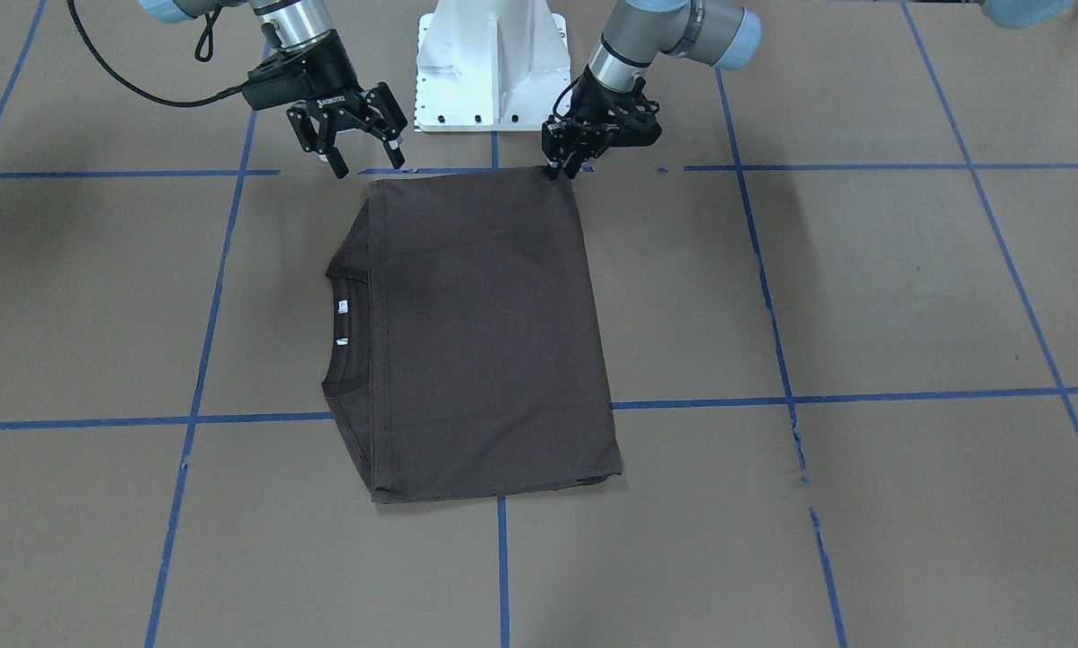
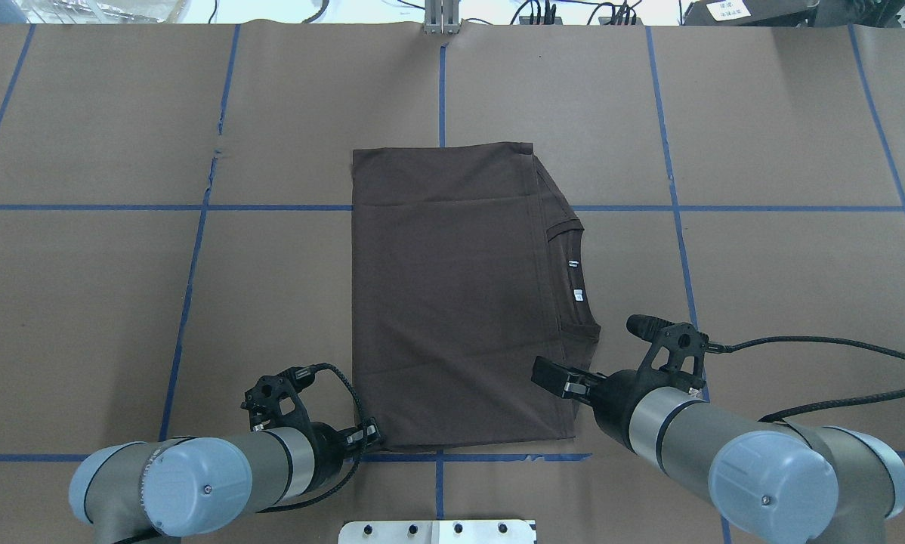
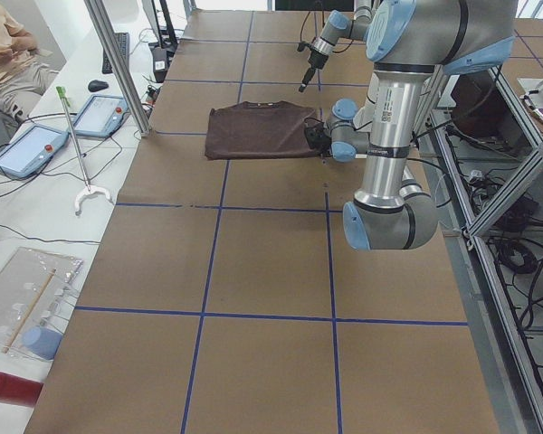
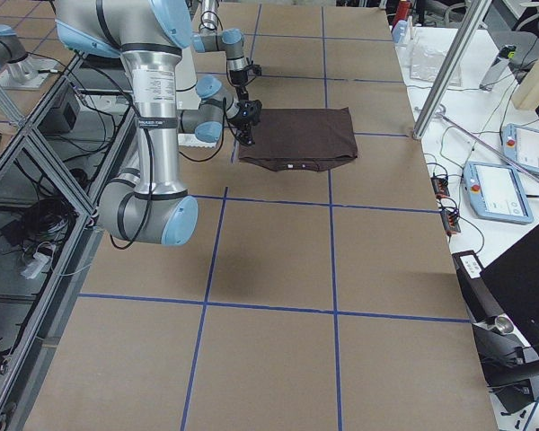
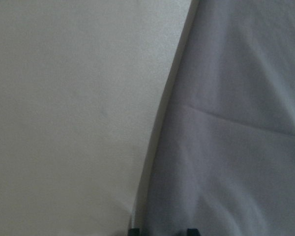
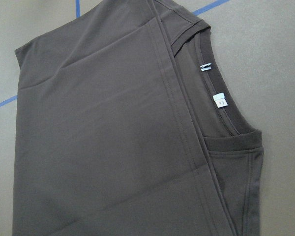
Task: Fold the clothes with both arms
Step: 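Grasp the shirt's near edge corners with both grippers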
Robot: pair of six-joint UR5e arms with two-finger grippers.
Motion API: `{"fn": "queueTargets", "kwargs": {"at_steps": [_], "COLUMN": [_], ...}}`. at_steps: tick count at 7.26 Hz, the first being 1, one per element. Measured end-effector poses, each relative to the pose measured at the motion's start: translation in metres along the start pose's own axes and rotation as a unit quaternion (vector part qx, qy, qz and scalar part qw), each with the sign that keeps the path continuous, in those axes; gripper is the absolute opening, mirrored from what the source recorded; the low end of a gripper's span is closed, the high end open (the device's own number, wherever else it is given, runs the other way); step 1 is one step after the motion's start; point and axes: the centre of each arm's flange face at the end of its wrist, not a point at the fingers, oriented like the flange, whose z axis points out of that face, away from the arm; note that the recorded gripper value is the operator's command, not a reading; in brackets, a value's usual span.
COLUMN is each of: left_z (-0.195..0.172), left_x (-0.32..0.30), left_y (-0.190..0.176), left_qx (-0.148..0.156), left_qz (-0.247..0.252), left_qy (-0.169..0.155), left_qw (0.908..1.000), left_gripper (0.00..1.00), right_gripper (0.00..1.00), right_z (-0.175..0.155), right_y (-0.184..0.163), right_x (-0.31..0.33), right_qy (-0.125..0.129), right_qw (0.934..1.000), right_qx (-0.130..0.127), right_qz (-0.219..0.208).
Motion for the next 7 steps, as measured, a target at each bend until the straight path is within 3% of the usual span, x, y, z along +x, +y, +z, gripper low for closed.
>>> {"fn": "queueTargets", "kwargs": {"at_steps": [2,3,4,6,7], "left_z": [0.0013,0.0015,0.0015,0.0011,0.0005], "left_x": [-0.0009,-0.0005,-0.0001,0.0007,0.0012], "left_y": [0.0057,0.0069,0.0072,0.0071,0.007], "left_qx": [-0.004,-0.005,-0.005,-0.003,-0.002], "left_qz": [0.002,0.002,-0.002,-0.011,-0.012], "left_qy": [-0.001,-0.001,-0.001,0.001,0.002], "left_qw": [1.0,1.0,1.0,0.9999,0.9999], "left_gripper": [0.44,0.31,0.02,0.0,0.0], "right_gripper": [1.0,1.0,1.0,0.96,0.88], "right_z": [0.0,-0.0001,-0.0002,0.0019,0.0053], "right_y": [0.0,-0.0001,-0.0002,0.0002,0.0013], "right_x": [0.0,0.0,-0.0001,0.0013,0.0024], "right_qy": [0.0,0.0,0.0,0.002,0.005], "right_qw": [1.0,1.0,1.0,1.0,1.0], "right_qx": [0.0,0.001,0.001,0.002,0.002], "right_qz": [0.0,0.0,0.0,0.0,0.006]}}
